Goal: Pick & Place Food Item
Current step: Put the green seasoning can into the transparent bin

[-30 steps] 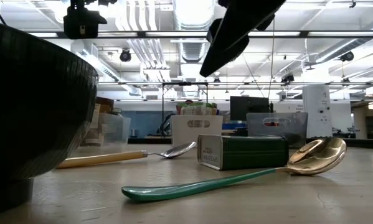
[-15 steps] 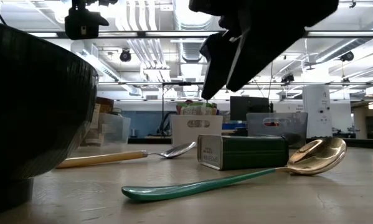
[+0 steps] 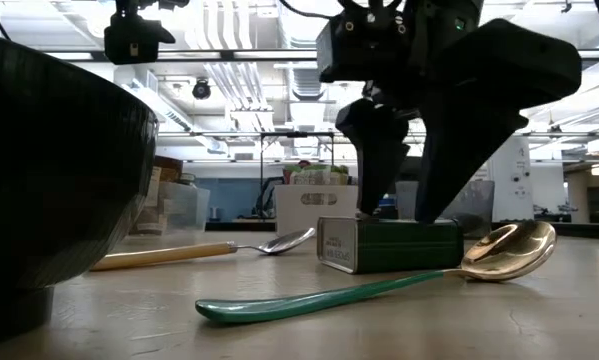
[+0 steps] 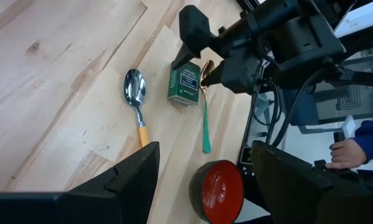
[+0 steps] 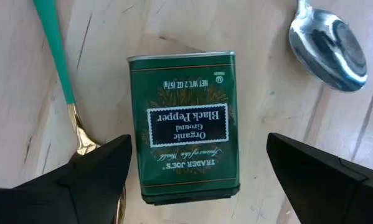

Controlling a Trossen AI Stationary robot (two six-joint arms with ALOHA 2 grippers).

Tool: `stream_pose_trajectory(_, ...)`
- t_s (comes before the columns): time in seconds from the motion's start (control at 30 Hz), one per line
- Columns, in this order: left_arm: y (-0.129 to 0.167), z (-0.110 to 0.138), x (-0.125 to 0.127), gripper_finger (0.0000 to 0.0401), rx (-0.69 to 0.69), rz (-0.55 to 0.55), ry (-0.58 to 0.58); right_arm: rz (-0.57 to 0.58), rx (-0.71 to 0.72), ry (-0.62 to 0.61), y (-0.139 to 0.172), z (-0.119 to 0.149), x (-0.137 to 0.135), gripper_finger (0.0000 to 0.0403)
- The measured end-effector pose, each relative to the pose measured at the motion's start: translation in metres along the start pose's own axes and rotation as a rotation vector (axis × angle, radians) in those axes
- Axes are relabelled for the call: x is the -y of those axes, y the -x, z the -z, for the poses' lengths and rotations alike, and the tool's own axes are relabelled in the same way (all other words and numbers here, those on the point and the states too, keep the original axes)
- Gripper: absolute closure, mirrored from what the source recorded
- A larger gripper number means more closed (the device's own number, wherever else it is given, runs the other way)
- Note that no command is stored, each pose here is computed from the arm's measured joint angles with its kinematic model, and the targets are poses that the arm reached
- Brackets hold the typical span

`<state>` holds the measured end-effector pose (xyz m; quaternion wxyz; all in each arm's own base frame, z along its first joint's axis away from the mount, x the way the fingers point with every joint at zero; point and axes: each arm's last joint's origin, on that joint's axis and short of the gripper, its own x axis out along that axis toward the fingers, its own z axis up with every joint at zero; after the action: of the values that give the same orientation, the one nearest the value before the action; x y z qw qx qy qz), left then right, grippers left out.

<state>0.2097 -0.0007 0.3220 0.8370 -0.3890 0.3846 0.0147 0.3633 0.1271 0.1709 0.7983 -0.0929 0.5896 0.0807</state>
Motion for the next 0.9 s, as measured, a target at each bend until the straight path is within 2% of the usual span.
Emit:
stream_pose_trajectory(0.47,0.000,0.000,0.000,0.0143,0.000,0.000,0.000,-0.003,-0.064,0.080,-0.014,0.015,0.000,0.0037)
stream_pose_trajectory(0.9,0.000,0.000,0.000,0.0143,0.001,0.001,0.008,0.006,-0.039,0.152,-0.017,0.015,0.000,0.0037)
